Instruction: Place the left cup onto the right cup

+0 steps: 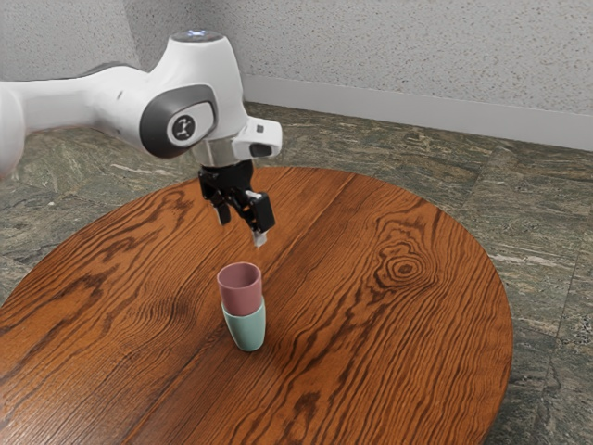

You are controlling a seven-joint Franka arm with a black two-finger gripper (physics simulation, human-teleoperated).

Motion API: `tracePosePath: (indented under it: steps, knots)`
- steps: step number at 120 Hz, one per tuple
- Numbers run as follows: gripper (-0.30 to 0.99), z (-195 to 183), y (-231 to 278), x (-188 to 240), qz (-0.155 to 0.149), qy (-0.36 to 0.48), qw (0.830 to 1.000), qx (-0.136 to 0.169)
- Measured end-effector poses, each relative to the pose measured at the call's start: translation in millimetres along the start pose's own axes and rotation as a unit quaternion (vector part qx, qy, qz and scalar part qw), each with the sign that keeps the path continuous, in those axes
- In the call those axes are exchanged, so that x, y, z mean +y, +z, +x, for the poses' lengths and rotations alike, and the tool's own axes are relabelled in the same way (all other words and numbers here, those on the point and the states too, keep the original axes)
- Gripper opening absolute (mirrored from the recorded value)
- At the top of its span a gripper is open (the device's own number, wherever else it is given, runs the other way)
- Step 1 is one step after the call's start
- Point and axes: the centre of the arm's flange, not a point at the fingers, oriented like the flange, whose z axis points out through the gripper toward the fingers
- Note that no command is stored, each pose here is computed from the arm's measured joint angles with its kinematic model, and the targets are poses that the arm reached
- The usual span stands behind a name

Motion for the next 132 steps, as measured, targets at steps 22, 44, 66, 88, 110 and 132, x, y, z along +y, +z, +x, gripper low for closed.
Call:
tracePosePath:
  steps: [22,44,66,88,110,132]
  knots:
    - [0.69,13,-22,-12,0.002,-0.011,1.000,0.006]
    - [0.69,24,-44,-39,0.006,-0.033,0.999,0.013]
    - [0.69,32,-63,-54,0.005,-0.042,0.999,0.017]
    - [0.69,37,-71,-59,0.004,-0.038,0.999,0.013]
    - [0.69,35,-77,-62,0.003,-0.032,0.999,0.013]
    - [0.69,34,-80,-60,0.002,-0.025,1.000,0.013]
